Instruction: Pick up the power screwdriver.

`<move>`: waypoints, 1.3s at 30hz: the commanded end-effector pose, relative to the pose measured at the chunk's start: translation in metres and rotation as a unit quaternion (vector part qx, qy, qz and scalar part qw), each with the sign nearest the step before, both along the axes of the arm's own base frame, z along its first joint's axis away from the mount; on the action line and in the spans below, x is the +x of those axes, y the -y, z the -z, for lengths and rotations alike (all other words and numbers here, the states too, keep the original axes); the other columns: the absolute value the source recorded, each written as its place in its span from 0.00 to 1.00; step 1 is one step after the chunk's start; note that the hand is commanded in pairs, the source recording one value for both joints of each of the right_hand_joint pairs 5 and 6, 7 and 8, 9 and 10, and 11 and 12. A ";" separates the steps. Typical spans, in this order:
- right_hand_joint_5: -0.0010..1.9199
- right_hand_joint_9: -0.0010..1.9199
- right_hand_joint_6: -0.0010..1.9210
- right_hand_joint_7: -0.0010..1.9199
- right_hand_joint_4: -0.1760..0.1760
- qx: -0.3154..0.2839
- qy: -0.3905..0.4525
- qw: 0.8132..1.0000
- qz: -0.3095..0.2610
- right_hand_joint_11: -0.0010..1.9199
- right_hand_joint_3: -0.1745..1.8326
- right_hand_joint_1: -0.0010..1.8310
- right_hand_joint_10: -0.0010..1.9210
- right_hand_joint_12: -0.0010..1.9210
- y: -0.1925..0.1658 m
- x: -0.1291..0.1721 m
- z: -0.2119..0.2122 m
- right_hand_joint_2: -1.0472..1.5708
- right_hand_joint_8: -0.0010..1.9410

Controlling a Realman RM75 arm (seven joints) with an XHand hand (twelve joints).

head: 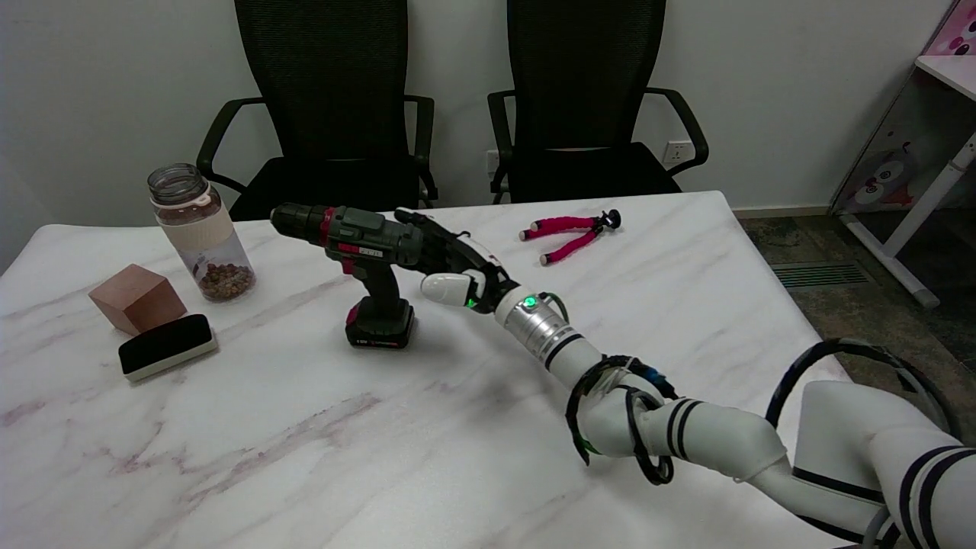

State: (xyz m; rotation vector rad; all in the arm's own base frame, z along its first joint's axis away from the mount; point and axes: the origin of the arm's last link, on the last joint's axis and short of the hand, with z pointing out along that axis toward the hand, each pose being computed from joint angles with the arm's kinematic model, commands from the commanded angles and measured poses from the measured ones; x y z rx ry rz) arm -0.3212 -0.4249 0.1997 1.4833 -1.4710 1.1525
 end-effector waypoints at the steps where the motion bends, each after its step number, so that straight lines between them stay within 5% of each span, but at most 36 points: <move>1: 0.09 0.13 0.09 0.09 0.94 0.025 -0.022 0.999 0.010 0.17 0.52 0.50 0.13 0.17 0.007 -0.004 0.054 0.22 0.09; 30: 0.09 0.13 0.09 0.09 1.00 0.022 -0.041 0.999 0.013 0.14 0.47 0.50 0.13 0.14 0.020 0.003 0.077 0.26 0.08; 39: 0.09 0.23 0.09 0.09 0.99 0.015 -0.039 0.999 0.010 0.33 0.48 0.51 0.23 0.33 0.024 0.007 0.072 0.34 0.09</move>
